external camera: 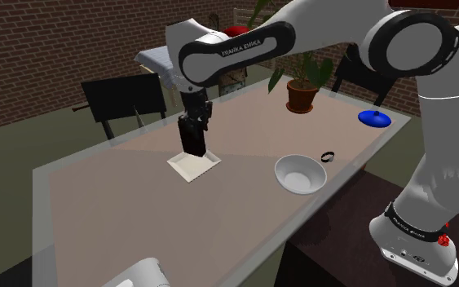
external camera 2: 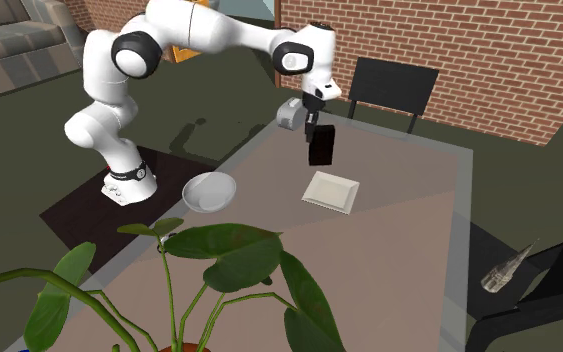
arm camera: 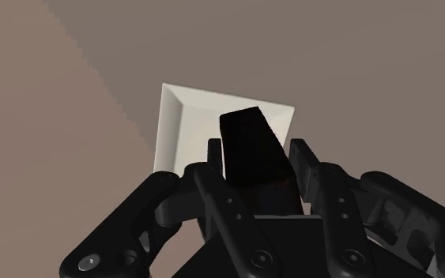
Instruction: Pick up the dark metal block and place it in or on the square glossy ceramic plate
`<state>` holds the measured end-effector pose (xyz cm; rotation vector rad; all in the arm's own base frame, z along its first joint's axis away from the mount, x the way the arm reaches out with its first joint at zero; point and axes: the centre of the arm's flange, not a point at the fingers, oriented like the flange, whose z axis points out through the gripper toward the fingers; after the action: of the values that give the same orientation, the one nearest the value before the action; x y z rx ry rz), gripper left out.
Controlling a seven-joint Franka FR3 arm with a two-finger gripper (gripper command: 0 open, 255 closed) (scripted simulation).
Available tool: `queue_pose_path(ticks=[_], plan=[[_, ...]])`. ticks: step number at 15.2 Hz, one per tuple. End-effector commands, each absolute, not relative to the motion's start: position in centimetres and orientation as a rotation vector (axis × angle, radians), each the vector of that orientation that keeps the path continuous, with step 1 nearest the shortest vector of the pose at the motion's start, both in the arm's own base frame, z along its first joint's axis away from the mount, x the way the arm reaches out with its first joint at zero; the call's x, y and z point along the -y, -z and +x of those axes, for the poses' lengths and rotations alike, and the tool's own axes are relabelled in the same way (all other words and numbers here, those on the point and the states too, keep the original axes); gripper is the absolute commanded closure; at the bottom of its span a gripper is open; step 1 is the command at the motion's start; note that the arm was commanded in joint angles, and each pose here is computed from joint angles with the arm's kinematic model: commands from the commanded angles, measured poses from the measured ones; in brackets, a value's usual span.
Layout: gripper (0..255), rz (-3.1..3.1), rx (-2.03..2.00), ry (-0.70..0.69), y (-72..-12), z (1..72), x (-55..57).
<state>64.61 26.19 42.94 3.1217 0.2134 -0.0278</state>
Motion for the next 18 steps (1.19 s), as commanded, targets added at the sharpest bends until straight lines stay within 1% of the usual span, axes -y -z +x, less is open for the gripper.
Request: queue_pose_path(ticks=[1, 5, 18], plan=[[255, 3.121, -0.214, 0.027, -43.6, 67.2, -25.4], [255, 3.121, -0.214, 0.027, -44.7, 72.2, -23.9], [255, 3.121, -0.214, 0.027, -37.8, 72.2, -23.9]])
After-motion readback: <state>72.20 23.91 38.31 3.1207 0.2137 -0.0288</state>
